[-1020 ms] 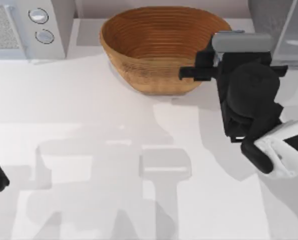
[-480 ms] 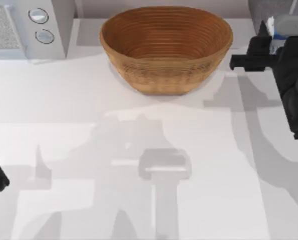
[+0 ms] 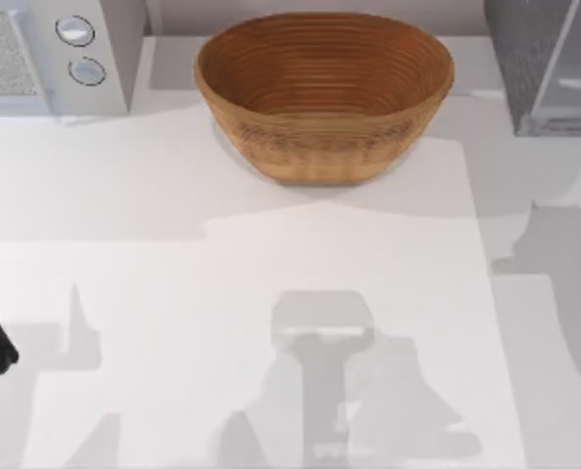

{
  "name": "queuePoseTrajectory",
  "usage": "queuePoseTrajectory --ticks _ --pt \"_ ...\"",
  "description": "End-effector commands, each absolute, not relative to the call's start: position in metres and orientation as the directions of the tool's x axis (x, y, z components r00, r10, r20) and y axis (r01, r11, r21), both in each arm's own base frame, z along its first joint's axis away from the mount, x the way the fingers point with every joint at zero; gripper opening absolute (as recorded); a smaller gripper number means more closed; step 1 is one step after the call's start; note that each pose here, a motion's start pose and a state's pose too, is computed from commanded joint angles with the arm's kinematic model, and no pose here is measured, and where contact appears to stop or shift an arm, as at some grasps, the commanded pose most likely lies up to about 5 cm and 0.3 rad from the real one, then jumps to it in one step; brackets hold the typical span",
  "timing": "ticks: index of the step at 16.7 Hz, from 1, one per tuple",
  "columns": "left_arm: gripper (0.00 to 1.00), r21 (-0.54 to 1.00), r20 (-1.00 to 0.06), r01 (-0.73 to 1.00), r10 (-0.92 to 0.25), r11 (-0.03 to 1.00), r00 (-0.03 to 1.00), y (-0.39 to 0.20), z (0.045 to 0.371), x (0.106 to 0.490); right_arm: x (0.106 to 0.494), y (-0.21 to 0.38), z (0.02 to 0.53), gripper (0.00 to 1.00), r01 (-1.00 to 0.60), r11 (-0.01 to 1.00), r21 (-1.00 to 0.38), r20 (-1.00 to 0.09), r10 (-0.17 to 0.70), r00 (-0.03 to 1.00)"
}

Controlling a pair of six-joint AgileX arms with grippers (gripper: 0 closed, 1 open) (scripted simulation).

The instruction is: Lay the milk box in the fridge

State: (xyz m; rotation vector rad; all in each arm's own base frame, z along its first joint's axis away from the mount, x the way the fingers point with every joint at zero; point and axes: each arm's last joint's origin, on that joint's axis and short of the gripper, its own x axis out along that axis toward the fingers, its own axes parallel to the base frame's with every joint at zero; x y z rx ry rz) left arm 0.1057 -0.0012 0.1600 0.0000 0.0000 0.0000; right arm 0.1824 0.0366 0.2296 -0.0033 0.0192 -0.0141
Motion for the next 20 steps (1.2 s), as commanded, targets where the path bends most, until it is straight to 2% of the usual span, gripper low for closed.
queuePoseTrajectory --ticks 4,8,12,20 --pt "1.0 0.0 0.0 0.0 0.0 1.0 1.0 -0.001 0.16 0.106 0.138 0.013 0.207 0.0 0.011 1.0 -0.001 -0.011 -0.011 1.0" --pt "1.0 0.0 0.0 0.0 0.0 1.0 1.0 -0.001 0.16 0.106 0.114 0.003 0.179 0.0 0.005 1.0 0.0 -0.002 -0.005 1.0" --pt "1.0 0.0 0.0 0.0 0.0 1.0 1.0 -0.001 0.16 0.106 0.106 -0.001 0.162 0.0 0.0 1.0 0.0 0.0 0.0 1.0" --pt "1.0 0.0 0.0 0.0 0.0 1.0 1.0 -0.001 0.16 0.106 0.106 -0.001 0.162 0.0 -0.002 1.0 0.001 0.001 0.002 1.0"
